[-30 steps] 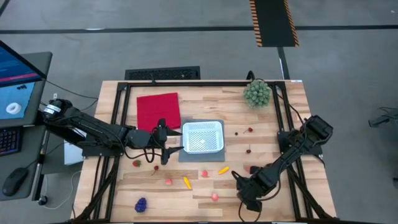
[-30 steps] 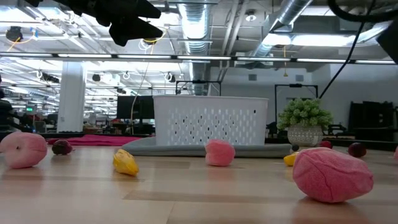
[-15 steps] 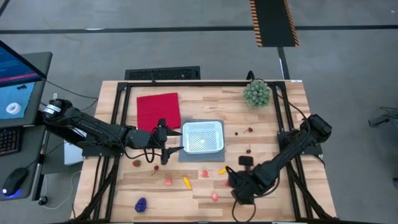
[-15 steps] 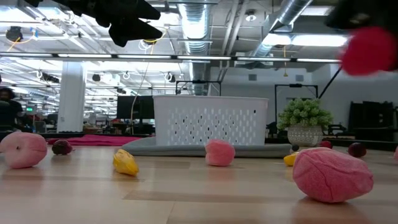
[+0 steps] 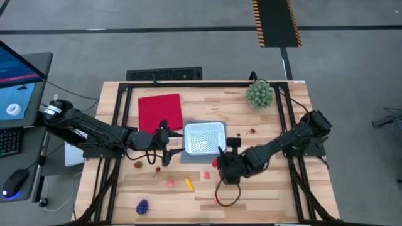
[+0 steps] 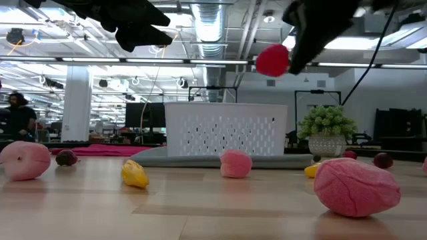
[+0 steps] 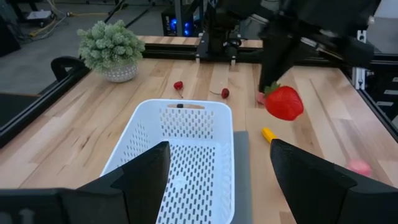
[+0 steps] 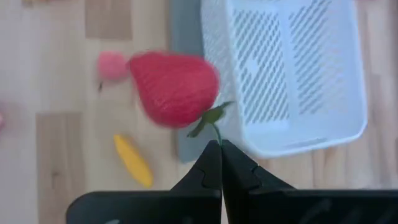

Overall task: Pick and placing Produce into tupperware
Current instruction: Put the right strawberry into the white basket

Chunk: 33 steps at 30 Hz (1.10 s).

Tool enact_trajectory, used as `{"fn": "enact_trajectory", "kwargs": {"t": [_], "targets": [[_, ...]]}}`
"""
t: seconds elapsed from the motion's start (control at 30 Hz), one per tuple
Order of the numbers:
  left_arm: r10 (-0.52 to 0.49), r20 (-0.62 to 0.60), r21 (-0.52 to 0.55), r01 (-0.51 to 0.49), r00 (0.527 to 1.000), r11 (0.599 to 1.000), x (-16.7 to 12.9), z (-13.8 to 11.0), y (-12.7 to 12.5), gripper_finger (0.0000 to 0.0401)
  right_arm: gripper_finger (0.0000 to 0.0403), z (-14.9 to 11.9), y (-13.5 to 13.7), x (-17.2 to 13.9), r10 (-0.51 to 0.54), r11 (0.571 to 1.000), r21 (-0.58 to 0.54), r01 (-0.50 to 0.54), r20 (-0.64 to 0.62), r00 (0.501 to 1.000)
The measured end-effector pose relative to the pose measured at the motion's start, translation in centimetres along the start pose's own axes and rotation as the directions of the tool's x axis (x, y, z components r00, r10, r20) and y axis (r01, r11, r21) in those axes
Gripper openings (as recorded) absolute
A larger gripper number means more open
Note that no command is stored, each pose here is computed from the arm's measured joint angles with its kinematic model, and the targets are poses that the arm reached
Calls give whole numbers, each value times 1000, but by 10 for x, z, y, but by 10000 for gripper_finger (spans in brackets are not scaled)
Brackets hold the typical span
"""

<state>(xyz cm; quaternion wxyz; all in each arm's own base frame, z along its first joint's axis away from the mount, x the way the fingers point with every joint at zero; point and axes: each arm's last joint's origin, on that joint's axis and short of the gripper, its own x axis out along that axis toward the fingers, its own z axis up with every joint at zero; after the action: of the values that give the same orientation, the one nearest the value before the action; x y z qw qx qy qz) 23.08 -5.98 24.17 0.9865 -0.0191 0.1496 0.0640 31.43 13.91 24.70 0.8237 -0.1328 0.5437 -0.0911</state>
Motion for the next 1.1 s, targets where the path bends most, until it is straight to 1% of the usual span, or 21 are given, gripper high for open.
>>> {"fn": "enact_trajectory", "kwargs": {"t": [0.2,0.23,0.37,0.5,0.63,0.7,0.77,0.9,1.1], "targets": [[-7,0,21,7,1000,1000,-1,0,-2,269,15,14,-45,-4,-2,1000,24,0,77,997],[-7,0,21,7,1000,1000,-1,0,-2,269,15,17,-53,-4,12,999,33,-15,95,995],[-7,0,32,7,1000,999,-1,0,-2,269,15,29,-85,4,132,988,57,-143,163,978],[-7,1,32,7,1000,999,-1,0,-2,269,15,34,-108,24,173,979,82,-188,162,972],[-8,2,35,8,1000,999,-1,0,-1,269,16,34,-119,46,203,970,116,-215,106,973],[-9,9,35,9,1000,999,-2,1,-1,269,15,34,-122,57,200,969,129,-209,81,976],[-10,8,37,10,1000,999,-2,1,-1,269,15,35,-122,66,200,969,135,-208,74,977],[-9,0,39,9,1000,999,-3,1,-1,269,17,35,-122,83,249,956,148,-254,48,967],[-7,-11,39,7,1000,999,-3,0,-1,269,17,34,-121,103,268,950,166,-266,9,963]]}}
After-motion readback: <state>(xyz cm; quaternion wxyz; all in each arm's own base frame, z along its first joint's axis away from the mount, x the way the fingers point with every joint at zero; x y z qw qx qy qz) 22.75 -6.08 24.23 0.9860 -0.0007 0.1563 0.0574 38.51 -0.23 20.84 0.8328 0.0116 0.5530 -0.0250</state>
